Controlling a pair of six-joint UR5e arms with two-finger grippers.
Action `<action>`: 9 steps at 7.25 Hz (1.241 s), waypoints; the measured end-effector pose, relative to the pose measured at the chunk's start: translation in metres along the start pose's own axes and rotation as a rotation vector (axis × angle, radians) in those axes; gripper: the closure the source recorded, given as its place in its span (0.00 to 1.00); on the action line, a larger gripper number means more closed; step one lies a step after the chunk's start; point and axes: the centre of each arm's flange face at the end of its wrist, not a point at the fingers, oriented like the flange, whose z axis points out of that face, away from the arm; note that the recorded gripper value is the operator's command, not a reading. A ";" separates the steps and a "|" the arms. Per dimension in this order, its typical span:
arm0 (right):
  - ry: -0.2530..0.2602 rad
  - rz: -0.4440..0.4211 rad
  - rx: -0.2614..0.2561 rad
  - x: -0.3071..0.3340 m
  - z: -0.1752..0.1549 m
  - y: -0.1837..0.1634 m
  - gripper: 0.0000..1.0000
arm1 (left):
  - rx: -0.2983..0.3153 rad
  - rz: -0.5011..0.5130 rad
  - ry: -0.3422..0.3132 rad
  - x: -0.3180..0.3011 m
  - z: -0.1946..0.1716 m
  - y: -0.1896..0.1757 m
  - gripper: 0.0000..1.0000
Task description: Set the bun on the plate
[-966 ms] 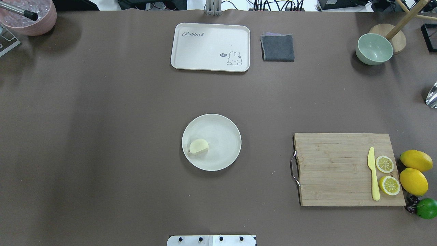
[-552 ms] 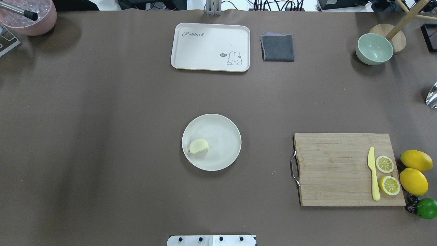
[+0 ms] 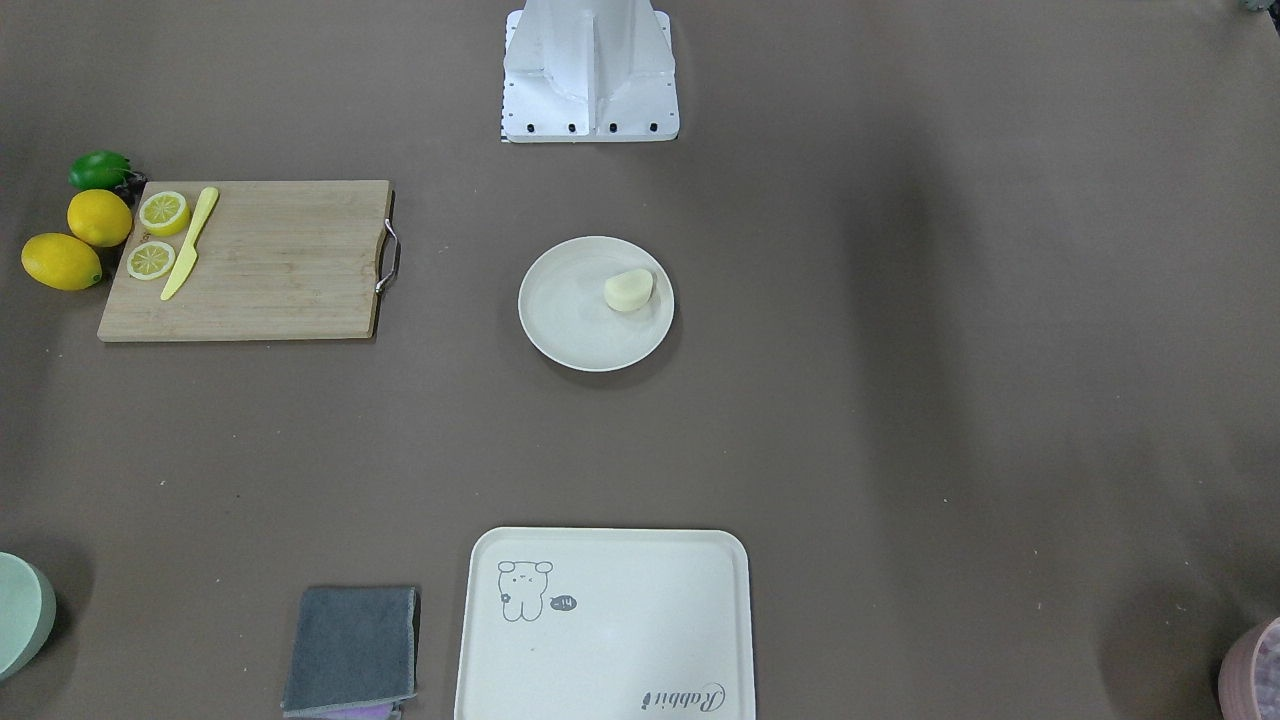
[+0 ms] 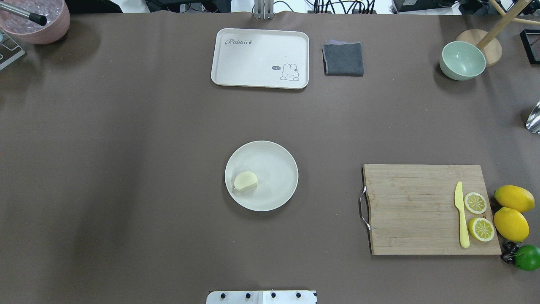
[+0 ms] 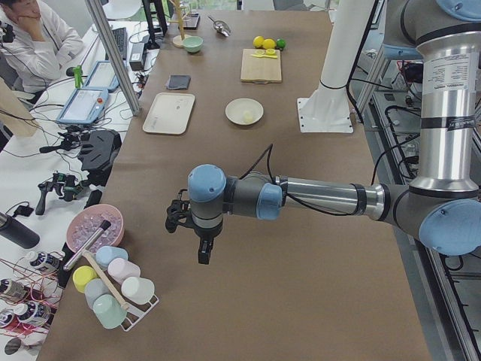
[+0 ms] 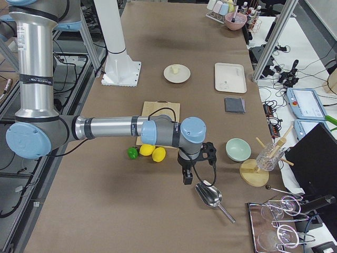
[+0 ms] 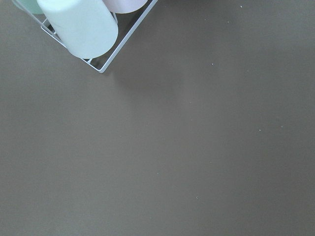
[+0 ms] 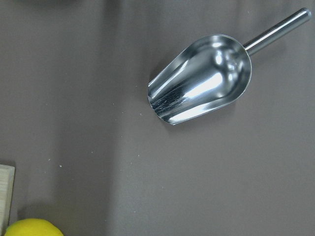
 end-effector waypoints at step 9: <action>-0.004 -0.007 0.013 0.002 0.004 0.005 0.00 | -0.024 -0.013 0.004 -0.010 0.011 0.023 0.01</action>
